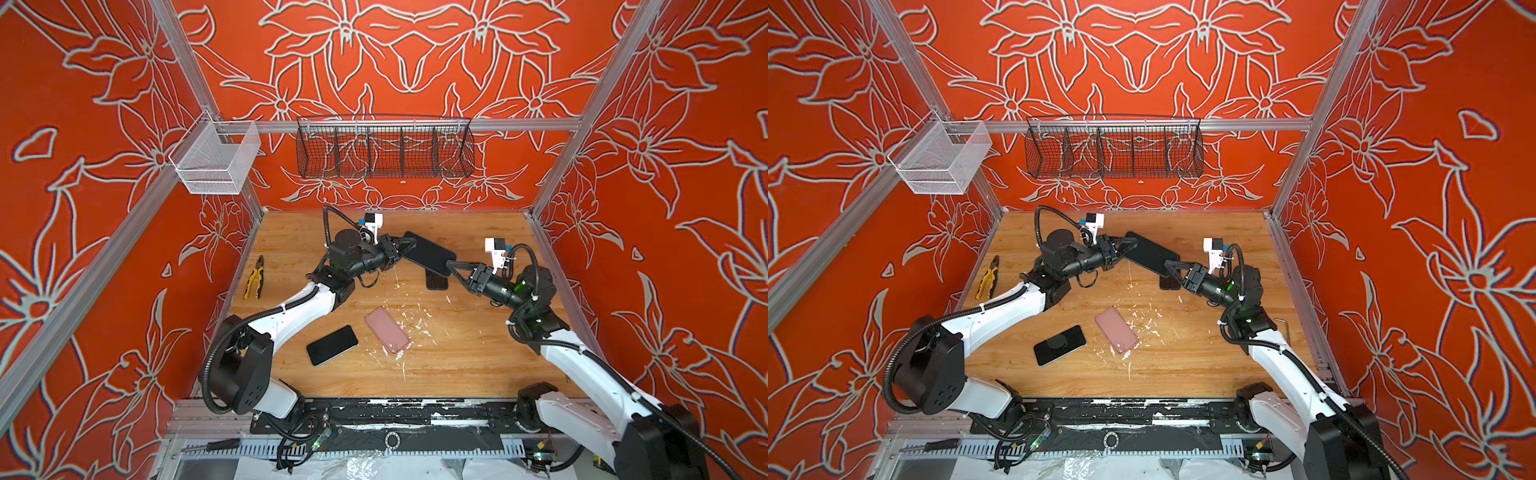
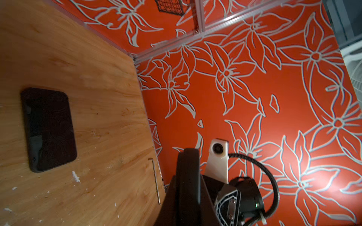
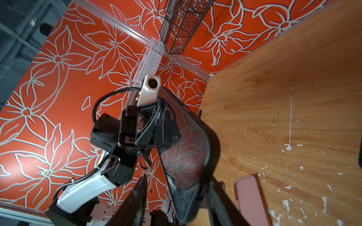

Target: Put the phone into the phone case

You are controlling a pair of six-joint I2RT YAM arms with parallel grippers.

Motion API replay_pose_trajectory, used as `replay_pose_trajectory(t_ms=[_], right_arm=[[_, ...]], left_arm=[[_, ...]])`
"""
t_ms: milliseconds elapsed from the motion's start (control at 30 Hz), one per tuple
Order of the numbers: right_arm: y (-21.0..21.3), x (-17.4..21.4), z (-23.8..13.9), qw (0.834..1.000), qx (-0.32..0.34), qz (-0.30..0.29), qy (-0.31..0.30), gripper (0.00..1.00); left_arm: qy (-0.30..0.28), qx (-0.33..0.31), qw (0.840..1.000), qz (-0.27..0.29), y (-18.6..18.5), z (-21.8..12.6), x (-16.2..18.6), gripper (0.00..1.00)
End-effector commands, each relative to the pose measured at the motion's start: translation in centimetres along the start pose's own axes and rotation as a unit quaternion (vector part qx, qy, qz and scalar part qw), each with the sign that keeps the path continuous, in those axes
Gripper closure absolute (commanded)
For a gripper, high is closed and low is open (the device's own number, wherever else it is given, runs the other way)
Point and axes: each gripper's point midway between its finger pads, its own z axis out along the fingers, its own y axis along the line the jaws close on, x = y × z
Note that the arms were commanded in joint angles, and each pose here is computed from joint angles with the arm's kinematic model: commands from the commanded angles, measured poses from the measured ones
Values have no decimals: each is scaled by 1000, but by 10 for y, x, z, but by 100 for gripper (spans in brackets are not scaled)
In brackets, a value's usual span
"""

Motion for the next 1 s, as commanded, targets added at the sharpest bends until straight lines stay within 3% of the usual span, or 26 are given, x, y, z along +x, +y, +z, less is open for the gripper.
replay_pose_trajectory(t_ms=[0, 133, 500, 800, 967], right_arm=[[20, -33, -11, 992, -56, 12, -117, 49], [8, -33, -15, 987, -45, 38, -151, 43], [15, -23, 13, 978, -86, 94, -166, 34], [18, -21, 34, 972, -115, 105, -175, 34], [15, -30, 35, 969, -110, 89, -201, 44]], left_arm=[[-120, -5, 993, -20, -13, -12, -39, 100], [-160, -17, 987, -22, -12, -10, -44, 100], [-168, 15, 985, -33, -20, 29, -39, 100], [-154, 48, 986, -42, -33, 49, -25, 100], [-143, 54, 987, -46, -35, 49, -13, 100]])
